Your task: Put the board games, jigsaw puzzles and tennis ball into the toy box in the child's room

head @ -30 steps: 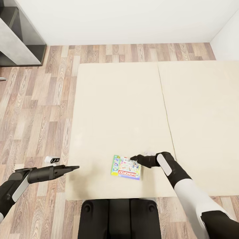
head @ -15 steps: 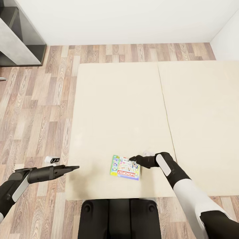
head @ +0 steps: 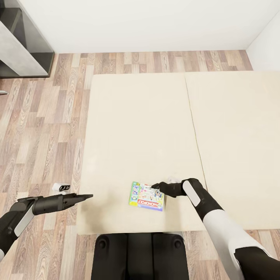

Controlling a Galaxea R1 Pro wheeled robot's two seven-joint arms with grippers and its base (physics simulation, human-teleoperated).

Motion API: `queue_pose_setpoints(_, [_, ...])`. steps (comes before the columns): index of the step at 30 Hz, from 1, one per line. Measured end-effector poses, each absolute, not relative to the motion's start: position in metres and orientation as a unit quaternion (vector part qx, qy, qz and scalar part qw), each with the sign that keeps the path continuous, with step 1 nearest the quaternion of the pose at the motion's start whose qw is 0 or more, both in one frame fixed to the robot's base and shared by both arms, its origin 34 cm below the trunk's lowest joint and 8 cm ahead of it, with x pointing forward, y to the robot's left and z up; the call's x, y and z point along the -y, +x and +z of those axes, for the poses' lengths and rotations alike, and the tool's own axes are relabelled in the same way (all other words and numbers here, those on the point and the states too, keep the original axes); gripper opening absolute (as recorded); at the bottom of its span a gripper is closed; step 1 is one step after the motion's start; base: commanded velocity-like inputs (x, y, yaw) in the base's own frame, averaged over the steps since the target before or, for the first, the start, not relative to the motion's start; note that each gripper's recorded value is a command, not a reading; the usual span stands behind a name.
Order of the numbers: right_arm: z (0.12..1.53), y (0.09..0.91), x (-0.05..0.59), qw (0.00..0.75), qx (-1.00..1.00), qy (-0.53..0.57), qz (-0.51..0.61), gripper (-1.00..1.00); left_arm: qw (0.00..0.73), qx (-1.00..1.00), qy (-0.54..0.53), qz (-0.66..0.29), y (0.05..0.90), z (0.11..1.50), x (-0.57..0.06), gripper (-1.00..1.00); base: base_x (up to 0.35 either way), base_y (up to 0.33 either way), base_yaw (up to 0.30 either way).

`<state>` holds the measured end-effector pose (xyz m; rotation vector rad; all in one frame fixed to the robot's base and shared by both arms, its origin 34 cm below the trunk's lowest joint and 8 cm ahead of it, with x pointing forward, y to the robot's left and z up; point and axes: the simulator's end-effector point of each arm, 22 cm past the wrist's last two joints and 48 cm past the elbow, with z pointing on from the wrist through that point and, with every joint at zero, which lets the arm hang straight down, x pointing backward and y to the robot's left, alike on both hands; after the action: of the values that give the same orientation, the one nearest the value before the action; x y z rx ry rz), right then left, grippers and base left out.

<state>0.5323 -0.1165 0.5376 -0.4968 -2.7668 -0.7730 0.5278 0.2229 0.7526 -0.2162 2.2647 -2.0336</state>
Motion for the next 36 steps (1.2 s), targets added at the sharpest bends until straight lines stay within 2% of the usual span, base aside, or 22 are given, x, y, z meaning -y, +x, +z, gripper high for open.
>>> queue_pose_setpoints(36, [0.5373, 0.5326, 0.1178, 0.112, 0.943, -0.170, -0.263, 1.00, 0.045, -0.742, -0.071, -0.665, 0.5279, 0.7526, -0.2233, 1.00, 0.000, 0.000, 0.000])
